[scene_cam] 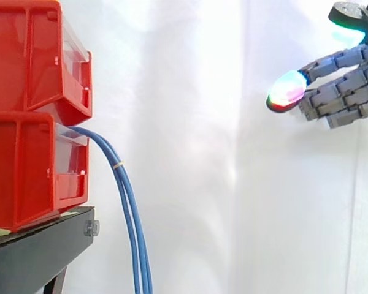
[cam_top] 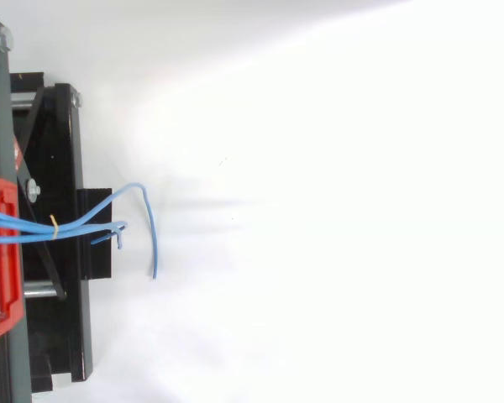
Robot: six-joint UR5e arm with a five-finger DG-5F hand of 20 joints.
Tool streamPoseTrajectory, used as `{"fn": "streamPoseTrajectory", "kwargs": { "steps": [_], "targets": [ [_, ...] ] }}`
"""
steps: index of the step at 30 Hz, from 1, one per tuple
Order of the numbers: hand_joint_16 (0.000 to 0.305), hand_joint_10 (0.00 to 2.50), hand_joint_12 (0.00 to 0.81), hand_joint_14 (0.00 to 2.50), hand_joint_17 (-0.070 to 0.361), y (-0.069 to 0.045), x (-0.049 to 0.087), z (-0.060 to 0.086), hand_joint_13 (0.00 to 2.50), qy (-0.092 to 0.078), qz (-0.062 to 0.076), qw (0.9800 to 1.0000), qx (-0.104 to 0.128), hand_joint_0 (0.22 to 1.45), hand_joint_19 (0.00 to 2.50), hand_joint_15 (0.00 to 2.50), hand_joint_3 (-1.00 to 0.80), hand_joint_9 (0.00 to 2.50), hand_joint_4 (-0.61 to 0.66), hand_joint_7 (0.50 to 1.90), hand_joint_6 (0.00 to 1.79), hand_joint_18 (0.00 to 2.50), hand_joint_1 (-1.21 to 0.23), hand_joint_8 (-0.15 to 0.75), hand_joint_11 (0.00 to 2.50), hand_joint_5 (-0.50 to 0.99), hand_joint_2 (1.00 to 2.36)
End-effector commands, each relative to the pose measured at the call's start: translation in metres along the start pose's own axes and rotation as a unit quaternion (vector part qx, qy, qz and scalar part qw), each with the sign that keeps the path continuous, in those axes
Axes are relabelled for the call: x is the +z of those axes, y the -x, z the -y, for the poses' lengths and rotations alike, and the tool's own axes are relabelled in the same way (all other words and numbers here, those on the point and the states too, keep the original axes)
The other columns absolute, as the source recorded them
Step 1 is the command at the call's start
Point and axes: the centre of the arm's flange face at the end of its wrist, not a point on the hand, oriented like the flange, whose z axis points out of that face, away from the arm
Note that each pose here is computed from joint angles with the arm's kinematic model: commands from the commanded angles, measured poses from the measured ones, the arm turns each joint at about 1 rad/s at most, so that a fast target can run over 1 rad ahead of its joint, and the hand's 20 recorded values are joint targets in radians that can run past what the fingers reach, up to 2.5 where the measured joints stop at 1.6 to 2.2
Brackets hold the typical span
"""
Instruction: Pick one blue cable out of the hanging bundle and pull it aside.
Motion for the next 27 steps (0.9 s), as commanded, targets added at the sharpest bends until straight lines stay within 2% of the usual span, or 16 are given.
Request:
{"fn": "streamPoseTrajectory", "kwargs": {
  "steps": [1, 4, 6, 7, 8, 12, 14, 15, 18, 19, 21, 25, 27],
  "targets": [
    [0.039, 0.00, 0.227, 0.00, 0.087, -0.021, 0.007, 0.009, 0.09, 0.004, -0.038, 0.9989, 0.026, 0.48, 0.15, 0.01, -0.50, 0.30, 0.09, 0.60, 0.50, 0.00, -0.51, 0.166, 0.00, -0.25, 1.00],
    [0.039, 0.00, 0.227, 0.00, 0.087, -0.030, 0.006, 0.006, 0.09, 0.014, -0.063, 0.9968, 0.048, 0.48, 0.15, 0.01, -0.50, 0.30, 0.09, 0.61, 0.50, 0.00, -0.51, 0.167, 0.00, -0.25, 1.00],
    [0.039, 0.00, 0.226, 0.00, 0.087, -0.036, 0.005, 0.005, 0.09, 0.016, -0.072, 0.9963, 0.044, 0.48, 0.15, 0.01, -0.50, 0.30, 0.09, 0.61, 0.50, 0.00, -0.51, 0.167, 0.00, -0.25, 1.00],
    [0.039, 0.00, 0.227, 0.00, 0.087, -0.042, 0.008, 0.009, 0.09, 0.012, -0.077, 0.9961, 0.043, 0.48, 0.15, 0.01, -0.50, 0.30, 0.09, 0.60, 0.50, 0.00, -0.51, 0.167, 0.00, -0.25, 1.00],
    [0.039, 0.00, 0.227, 0.00, 0.087, -0.042, 0.008, 0.009, 0.09, 0.012, -0.077, 0.9961, 0.043, 0.48, 0.15, 0.01, -0.50, 0.30, 0.09, 0.61, 0.50, 0.00, -0.51, 0.167, 0.00, -0.25, 1.00],
    [0.039, 0.00, 0.227, 0.00, 0.087, -0.065, 0.018, 0.029, 0.10, -0.001, -0.096, 0.9947, 0.035, 0.48, 0.15, 0.01, -0.50, 0.30, 0.09, 0.60, 0.50, 0.00, -0.51, 0.169, 0.00, -0.25, 1.00],
    [0.039, 0.00, 0.226, 0.00, 0.087, -0.071, 0.021, 0.036, 0.10, -0.004, -0.103, 0.9941, 0.035, 0.48, 0.15, 0.01, -0.50, 0.30, 0.09, 0.61, 0.50, 0.00, -0.51, 0.168, 0.00, -0.25, 1.00],
    [0.039, 0.00, 0.227, 0.00, 0.087, -0.084, 0.027, 0.046, 0.10, -0.005, -0.115, 0.9924, 0.042, 0.48, 0.16, 0.01, -0.50, 0.30, 0.09, 0.61, 0.50, 0.00, -0.51, 0.168, 0.00, -0.25, 1.00],
    [0.039, 0.00, 0.226, 0.00, 0.087, -0.090, 0.031, 0.049, 0.11, 0.001, -0.121, 0.9912, 0.053, 0.48, 0.17, 0.02, -0.50, 0.31, 0.10, 0.61, 0.50, 0.00, -0.51, 0.167, 0.00, -0.25, 1.00],
    [0.039, 0.00, 0.227, 0.00, 0.087, -0.096, 0.035, 0.054, 0.11, 0.005, -0.125, 0.9901, 0.064, 0.48, 0.17, 0.02, -0.50, 0.31, 0.10, 0.61, 0.50, 0.00, -0.52, 0.168, 0.00, -0.25, 1.00],
    [0.039, 0.00, 0.227, 0.00, 0.087, -0.099, 0.037, 0.056, 0.12, 0.006, -0.126, 0.9897, 0.068, 0.48, 0.18, 0.02, -0.50, 0.32, 0.10, 0.62, 0.50, 0.00, -0.52, 0.171, 0.00, -0.25, 1.00],
    [0.039, 0.00, 0.232, 0.00, 0.087, -0.102, 0.039, 0.055, 0.16, 0.018, -0.122, 0.9898, 0.072, 0.49, 0.20, 0.05, -0.50, 0.36, 0.11, 0.63, 0.50, 0.04, -0.54, 0.177, 0.00, -0.24, 1.00],
    [0.039, 0.00, 0.233, 0.00, 0.088, -0.107, 0.040, 0.057, 0.19, 0.032, -0.117, 0.9896, 0.077, 0.49, 0.20, 0.06, -0.50, 0.38, 0.12, 0.63, 0.50, 0.07, -0.54, 0.176, 0.00, -0.24, 1.00]
  ]
}}
